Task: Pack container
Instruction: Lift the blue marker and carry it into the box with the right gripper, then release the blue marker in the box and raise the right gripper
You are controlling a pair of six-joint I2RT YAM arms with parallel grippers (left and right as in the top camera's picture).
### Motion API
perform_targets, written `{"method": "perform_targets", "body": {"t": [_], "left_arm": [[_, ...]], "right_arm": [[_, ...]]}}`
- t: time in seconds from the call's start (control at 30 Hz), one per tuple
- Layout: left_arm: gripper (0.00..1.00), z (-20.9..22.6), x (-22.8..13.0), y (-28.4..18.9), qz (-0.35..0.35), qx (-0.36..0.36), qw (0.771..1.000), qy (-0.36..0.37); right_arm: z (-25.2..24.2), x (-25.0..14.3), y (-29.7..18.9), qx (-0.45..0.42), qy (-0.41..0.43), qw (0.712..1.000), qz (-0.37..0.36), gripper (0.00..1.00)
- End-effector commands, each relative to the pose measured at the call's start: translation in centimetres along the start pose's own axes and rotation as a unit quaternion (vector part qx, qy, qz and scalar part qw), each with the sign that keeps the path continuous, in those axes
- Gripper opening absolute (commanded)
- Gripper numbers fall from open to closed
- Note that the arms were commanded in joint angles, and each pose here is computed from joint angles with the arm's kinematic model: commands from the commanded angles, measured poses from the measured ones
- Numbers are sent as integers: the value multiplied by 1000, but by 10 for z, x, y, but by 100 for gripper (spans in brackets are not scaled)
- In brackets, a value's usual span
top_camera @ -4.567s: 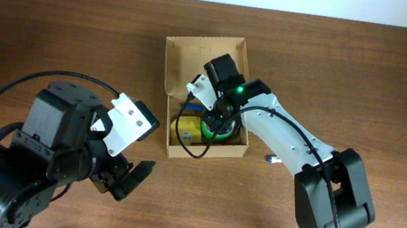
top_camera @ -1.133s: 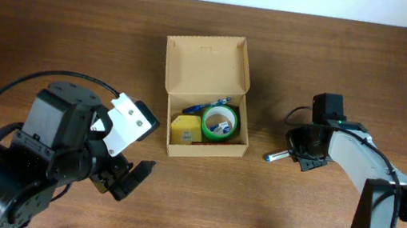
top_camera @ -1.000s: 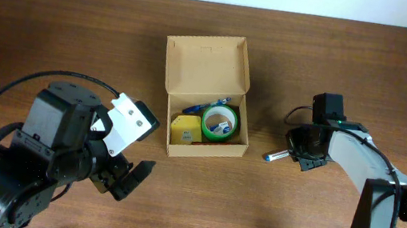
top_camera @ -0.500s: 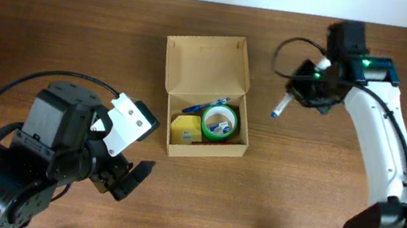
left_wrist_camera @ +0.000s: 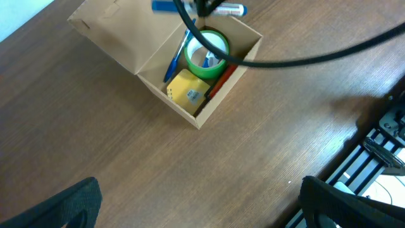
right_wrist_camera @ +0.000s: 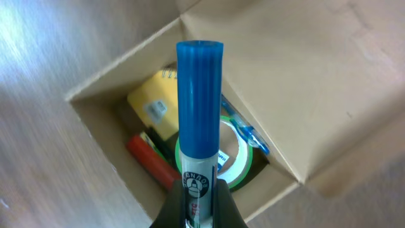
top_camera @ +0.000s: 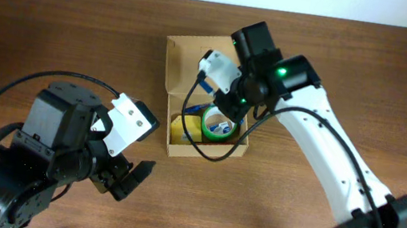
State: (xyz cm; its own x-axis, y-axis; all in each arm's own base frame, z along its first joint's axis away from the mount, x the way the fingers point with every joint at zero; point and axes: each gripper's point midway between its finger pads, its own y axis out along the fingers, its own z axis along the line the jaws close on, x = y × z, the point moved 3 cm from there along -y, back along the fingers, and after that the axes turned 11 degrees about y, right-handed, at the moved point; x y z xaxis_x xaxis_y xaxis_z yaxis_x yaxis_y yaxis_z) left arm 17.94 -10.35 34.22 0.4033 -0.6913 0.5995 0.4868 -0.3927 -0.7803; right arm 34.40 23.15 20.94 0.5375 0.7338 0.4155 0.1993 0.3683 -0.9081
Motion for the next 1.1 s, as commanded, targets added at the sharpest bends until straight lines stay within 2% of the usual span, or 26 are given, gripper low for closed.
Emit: {"method": "perform_targets", "body": {"t": [0.0,0.07,0.2,0.6,0.7,1.07], "left_arm": [[100,1,0,-1,-2,3,1000,-7],[100,1,0,-1,-2,3,1000,-7],[100,1,0,-1,-2,3,1000,-7],[100,1,0,-1,-2,3,1000,-7],[100,1,0,-1,-2,3,1000,-7],[100,1,0,-1,-2,3,1000,-7]], "right_arm": [[8,-5,22,28,-127,991,32,4],[18,-15,36,52,-176,981,62,4],[29,-16,46,67,-214,972,73,4],[38,-23,45,85,-263,957,87,4],[40,-28,43,97,-300,944,95,4],[36,-36,67,112,-292,942,121,4]]}}
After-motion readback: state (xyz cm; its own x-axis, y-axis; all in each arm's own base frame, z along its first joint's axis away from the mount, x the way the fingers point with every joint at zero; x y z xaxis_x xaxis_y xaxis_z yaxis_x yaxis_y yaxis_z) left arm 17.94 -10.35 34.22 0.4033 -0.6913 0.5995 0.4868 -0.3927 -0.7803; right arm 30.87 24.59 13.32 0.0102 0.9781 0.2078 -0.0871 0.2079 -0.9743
